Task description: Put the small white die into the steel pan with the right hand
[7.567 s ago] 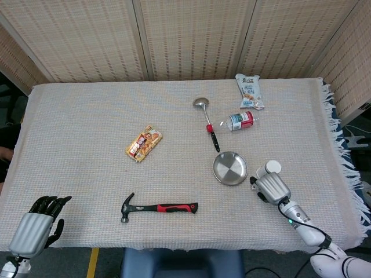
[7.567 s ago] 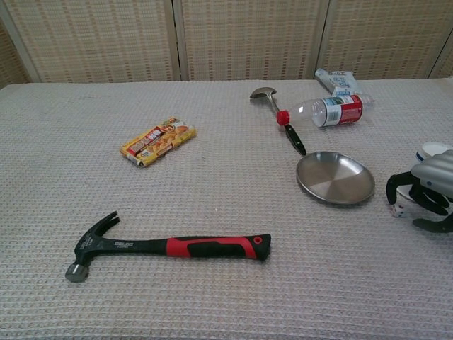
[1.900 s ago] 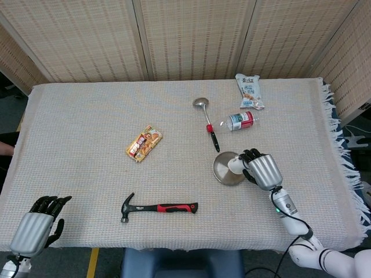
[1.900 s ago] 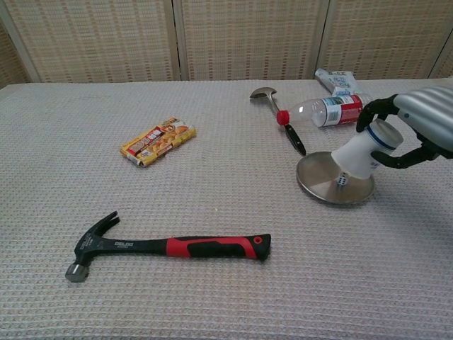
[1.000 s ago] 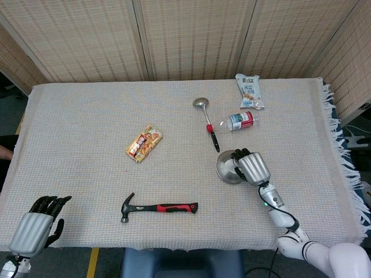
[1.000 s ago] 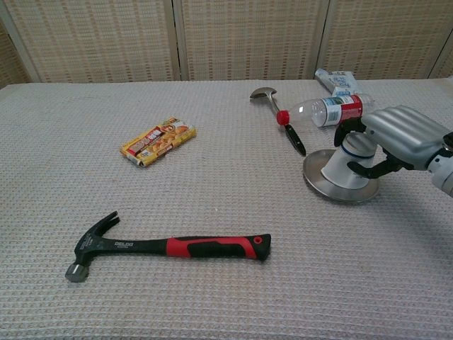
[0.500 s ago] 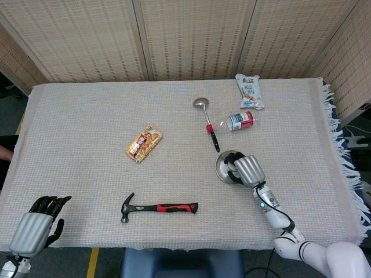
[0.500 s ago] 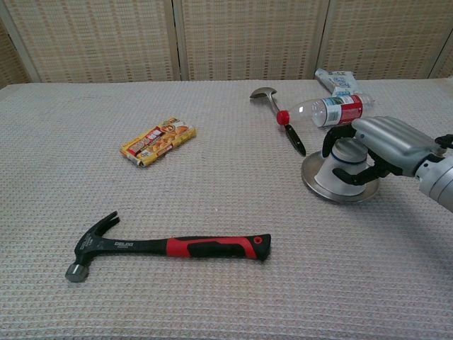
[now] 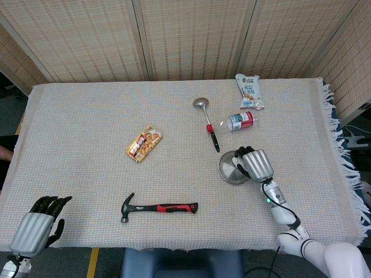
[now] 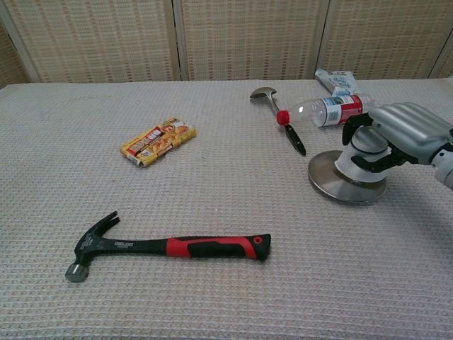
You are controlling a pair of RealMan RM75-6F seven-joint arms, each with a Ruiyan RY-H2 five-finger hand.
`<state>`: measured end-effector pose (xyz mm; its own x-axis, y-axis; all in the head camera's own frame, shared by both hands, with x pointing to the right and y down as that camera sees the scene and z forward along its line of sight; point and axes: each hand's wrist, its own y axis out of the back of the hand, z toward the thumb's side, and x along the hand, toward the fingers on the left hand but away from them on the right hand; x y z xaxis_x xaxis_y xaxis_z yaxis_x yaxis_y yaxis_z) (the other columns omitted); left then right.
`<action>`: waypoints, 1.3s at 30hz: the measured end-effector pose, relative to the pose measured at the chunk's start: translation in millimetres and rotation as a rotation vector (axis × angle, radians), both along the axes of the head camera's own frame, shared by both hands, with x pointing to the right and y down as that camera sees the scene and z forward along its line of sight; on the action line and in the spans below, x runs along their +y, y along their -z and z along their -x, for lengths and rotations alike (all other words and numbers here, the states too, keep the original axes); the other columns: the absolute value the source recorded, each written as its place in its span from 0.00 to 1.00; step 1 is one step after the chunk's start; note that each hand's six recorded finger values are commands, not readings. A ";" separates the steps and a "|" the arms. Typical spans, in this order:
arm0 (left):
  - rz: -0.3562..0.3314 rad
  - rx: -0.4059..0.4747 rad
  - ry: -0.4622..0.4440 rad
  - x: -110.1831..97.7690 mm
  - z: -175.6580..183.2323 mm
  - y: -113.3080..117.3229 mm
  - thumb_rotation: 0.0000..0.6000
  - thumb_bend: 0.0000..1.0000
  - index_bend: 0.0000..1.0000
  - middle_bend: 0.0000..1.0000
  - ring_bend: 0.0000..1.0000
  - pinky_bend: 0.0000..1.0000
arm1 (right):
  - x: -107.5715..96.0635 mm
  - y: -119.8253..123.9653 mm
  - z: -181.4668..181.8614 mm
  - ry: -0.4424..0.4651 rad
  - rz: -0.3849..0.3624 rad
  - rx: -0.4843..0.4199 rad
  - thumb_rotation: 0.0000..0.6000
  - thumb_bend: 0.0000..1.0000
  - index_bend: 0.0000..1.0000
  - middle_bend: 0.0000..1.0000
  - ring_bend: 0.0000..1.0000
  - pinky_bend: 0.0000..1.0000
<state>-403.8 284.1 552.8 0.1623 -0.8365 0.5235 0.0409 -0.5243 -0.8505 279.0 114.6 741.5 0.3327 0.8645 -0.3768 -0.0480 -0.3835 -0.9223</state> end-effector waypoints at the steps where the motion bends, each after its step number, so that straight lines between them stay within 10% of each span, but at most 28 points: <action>1: -0.001 0.000 0.000 0.0 0.0 0.1 1.00 0.58 0.17 0.24 0.18 0.19 | -1.2 -0.9 -2.3 0.004 -0.017 0.024 1.00 0.32 0.62 0.53 0.49 0.78; 6: -0.001 -0.002 0.002 -0.1 0.6 0.1 1.00 0.57 0.17 0.24 0.18 0.19 | 2.7 -7.7 -0.9 -0.009 -0.001 0.008 1.00 0.32 0.63 0.53 0.49 0.78; 19: -0.001 -0.001 -0.002 0.4 -0.5 0.1 1.00 0.57 0.17 0.24 0.18 0.19 | 20.4 -6.2 16.2 -0.122 0.236 -0.389 1.00 0.32 0.63 0.53 0.49 0.79; 34: -0.002 -0.001 -0.002 0.4 -0.6 0.3 1.00 0.57 0.17 0.24 0.18 0.19 | 1.6 -4.8 -16.6 -0.018 -0.005 -0.093 1.00 0.32 0.63 0.53 0.49 0.79; 39: 0.000 -0.002 -0.003 0.5 -0.5 0.0 1.00 0.57 0.17 0.24 0.18 0.19 | 6.6 -9.3 -11.0 -0.033 0.016 -0.147 1.00 0.32 0.63 0.53 0.49 0.79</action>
